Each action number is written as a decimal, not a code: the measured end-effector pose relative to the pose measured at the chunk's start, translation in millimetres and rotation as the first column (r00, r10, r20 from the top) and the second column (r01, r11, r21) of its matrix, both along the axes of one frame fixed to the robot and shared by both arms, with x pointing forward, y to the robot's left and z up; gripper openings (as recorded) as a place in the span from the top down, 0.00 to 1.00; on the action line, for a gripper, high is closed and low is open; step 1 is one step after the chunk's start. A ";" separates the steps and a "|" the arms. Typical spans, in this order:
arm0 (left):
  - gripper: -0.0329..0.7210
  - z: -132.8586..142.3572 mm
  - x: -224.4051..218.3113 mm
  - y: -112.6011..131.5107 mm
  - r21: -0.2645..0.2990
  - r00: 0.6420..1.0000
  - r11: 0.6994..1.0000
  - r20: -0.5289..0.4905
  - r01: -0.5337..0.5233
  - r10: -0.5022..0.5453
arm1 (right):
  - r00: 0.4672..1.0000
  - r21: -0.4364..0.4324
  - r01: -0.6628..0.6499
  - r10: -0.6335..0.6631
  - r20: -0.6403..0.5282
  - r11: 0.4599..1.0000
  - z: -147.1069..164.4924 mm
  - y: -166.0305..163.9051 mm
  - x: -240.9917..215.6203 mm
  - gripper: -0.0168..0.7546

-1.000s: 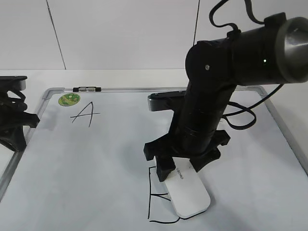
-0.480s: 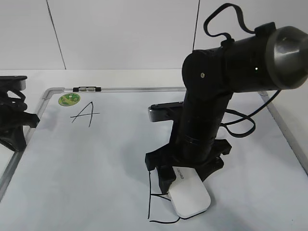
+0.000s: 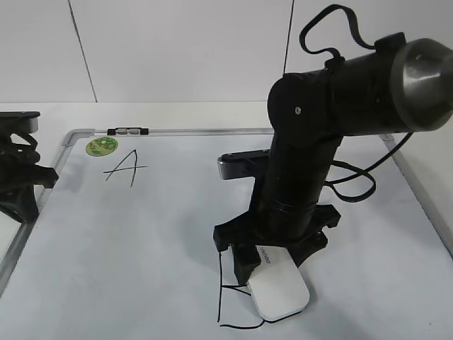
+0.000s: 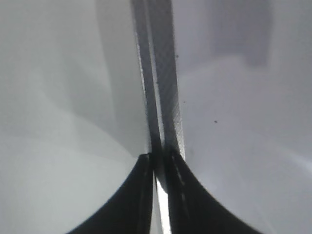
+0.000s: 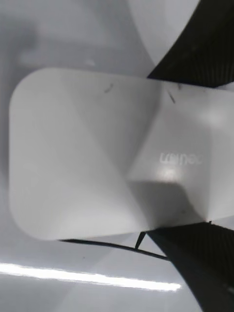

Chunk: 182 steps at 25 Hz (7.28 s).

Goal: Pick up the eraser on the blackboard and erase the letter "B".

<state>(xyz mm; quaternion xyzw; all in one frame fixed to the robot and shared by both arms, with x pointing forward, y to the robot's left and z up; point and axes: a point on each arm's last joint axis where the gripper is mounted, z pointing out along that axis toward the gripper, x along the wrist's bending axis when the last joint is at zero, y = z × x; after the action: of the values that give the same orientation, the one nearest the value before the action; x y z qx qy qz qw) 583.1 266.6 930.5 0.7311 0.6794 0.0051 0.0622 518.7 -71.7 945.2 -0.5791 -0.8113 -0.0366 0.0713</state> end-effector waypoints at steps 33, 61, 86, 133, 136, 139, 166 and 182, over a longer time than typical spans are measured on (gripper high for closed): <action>0.89 0.0 -0.4 -0.7 -0.008 1.000 1.000 -0.004 -0.004 0.004 | 0.975 0.037 -0.221 0.222 -0.028 0.975 0.3 31.9 -18.2 0.23; 0.89 -0.1 0.0 -1.3 -0.016 1.000 1.000 -0.002 -0.010 0.010 | 0.982 -0.192 -0.133 0.156 0.110 0.972 -3.2 4.0 13.6 0.24; 0.89 -0.2 -0.2 -1.1 -0.013 1.000 1.000 -0.004 -0.008 0.008 | 0.924 -0.020 -0.382 0.383 0.005 0.924 -1.0 75.8 -46.7 0.24; 0.89 -0.2 -1.3 -1.5 -0.017 1.000 1.000 -0.017 -0.011 0.010 | 0.989 -0.022 -0.013 0.016 0.148 1.000 78.5 -60.1 43.2 0.24; 0.89 -0.2 -1.5 -1.5 -0.017 1.000 1.000 -0.018 -0.010 0.010 | 0.987 -0.022 0.063 -0.059 0.148 0.998 79.6 -85.9 53.7 0.24; 0.89 -0.3 -1.9 -1.5 -0.017 1.000 1.000 -0.022 -0.010 0.010 | 0.977 -0.025 0.156 -0.150 0.151 0.987 81.9 -118.9 64.5 0.24; 0.89 -0.3 -2.3 -1.5 -0.017 1.000 1.000 -0.027 -0.010 0.009 | 0.953 -0.079 0.288 -0.278 0.122 0.954 41.3 -206.6 91.2 0.24; 0.89 -0.3 -2.5 -1.5 -0.017 1.000 1.000 -0.029 -0.010 0.009 | 0.957 -0.093 0.283 -0.275 0.092 0.954 22.5 -206.7 96.5 0.24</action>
<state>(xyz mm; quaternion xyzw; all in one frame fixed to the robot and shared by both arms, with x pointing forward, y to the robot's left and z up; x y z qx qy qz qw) 580.6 265.1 930.2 0.7274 0.6836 -0.0110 0.0587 615.2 -278.4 967.7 -0.6890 -0.7243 -0.0261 0.0028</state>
